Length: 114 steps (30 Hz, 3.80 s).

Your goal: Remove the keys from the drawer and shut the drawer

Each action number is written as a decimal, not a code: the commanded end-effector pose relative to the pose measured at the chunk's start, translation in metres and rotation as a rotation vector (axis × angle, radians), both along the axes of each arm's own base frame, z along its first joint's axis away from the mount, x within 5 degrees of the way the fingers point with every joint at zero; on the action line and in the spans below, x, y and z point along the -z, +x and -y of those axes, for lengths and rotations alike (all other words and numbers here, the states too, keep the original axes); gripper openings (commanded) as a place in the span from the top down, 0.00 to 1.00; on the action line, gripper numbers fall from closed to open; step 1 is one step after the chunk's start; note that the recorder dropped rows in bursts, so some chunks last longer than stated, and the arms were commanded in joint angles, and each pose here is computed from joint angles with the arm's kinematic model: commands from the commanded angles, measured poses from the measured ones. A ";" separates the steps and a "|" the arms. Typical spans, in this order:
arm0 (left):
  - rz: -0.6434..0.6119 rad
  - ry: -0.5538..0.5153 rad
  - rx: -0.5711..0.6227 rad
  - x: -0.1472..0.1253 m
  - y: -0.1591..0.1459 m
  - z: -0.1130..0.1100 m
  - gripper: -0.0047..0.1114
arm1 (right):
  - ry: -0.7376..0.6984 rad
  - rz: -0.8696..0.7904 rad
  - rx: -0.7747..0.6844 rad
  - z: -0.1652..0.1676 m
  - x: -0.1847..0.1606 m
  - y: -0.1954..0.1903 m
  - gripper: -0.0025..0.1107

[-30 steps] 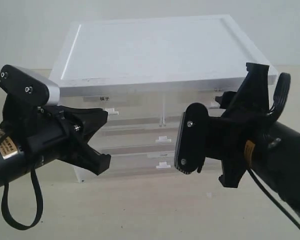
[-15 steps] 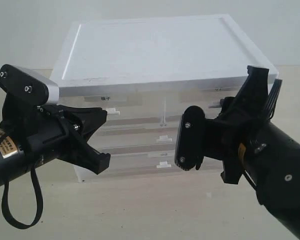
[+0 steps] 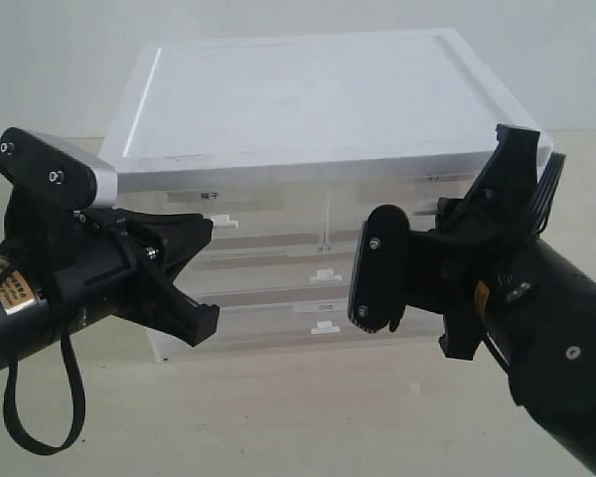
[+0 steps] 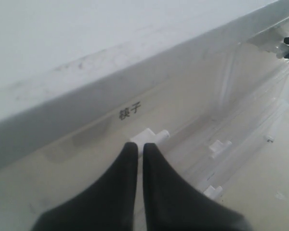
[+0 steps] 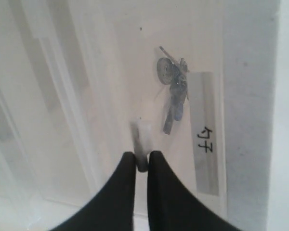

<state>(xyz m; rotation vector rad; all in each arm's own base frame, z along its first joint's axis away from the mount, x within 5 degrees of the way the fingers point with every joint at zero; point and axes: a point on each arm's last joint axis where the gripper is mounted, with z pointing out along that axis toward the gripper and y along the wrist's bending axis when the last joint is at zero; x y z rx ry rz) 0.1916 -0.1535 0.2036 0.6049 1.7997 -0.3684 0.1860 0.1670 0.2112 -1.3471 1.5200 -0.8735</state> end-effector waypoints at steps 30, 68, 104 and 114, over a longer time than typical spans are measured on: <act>-0.001 -0.013 -0.011 0.000 0.000 -0.001 0.92 | 0.129 -0.034 -0.065 0.001 -0.026 -0.057 0.98; 0.022 0.019 0.030 0.000 -0.001 0.001 0.92 | 0.337 -0.492 -0.008 0.044 -0.133 -0.017 0.53; 0.030 0.096 0.115 0.004 -0.005 0.005 0.92 | 0.047 -0.595 -0.197 -0.001 -0.063 0.022 0.68; 0.049 0.083 0.113 0.002 -0.005 0.005 0.92 | 0.067 -0.548 -0.211 0.007 -0.079 0.014 0.98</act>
